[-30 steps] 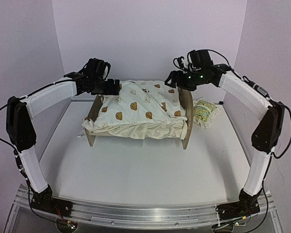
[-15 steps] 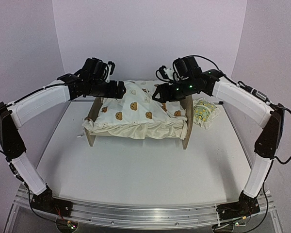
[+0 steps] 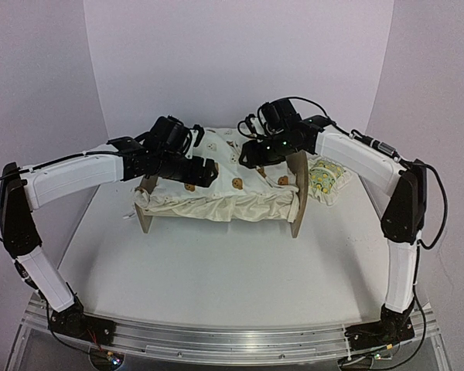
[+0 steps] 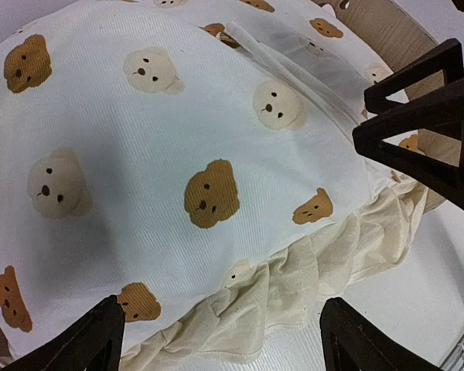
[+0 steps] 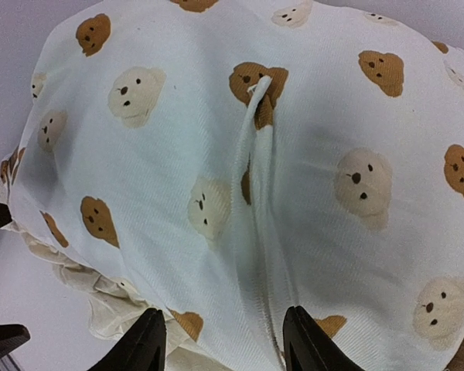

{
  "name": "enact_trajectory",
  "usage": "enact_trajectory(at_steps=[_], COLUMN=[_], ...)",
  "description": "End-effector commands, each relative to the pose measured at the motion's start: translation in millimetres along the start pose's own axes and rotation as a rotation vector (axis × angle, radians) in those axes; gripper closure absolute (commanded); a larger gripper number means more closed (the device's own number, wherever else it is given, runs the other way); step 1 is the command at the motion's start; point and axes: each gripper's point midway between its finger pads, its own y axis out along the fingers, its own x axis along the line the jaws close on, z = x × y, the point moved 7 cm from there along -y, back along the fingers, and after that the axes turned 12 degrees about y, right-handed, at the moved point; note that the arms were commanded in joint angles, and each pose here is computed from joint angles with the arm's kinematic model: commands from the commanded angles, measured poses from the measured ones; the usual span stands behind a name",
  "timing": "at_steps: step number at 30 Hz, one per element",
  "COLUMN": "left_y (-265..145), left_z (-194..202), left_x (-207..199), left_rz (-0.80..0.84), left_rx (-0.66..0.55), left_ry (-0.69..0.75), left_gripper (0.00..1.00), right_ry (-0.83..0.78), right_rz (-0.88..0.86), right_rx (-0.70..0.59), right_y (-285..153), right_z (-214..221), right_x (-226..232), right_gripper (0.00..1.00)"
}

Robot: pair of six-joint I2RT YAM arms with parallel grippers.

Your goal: Set up the pet bed

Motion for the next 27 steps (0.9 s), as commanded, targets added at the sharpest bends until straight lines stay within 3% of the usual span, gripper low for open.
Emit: enact_trajectory(at_steps=[1, 4, 11, 18, 27], left_y=[-14, -14, -10, -7, -1], left_z=[-11, -9, -4, -1, -9], left_x=[-3, -4, -5, -6, -20], left_rz=[0.023, 0.027, 0.038, 0.046, 0.066], left_rx=[-0.068, -0.07, -0.067, -0.065, -0.063], left_ry=[-0.001, 0.001, 0.007, 0.006, 0.055], left_gripper=[0.11, 0.11, 0.12, 0.13, 0.15], right_ry=[-0.023, -0.024, -0.028, -0.042, -0.074], right_rz=[0.027, 0.032, 0.019, 0.024, 0.055], right_rx=[-0.035, -0.024, -0.018, -0.024, -0.119], right_y=[7, 14, 15, 13, -38], right_z=[-9, -6, -6, -7, -22], right_x=[0, -2, -1, -1, 0], right_gripper=[0.48, 0.52, 0.72, 0.98, 1.0])
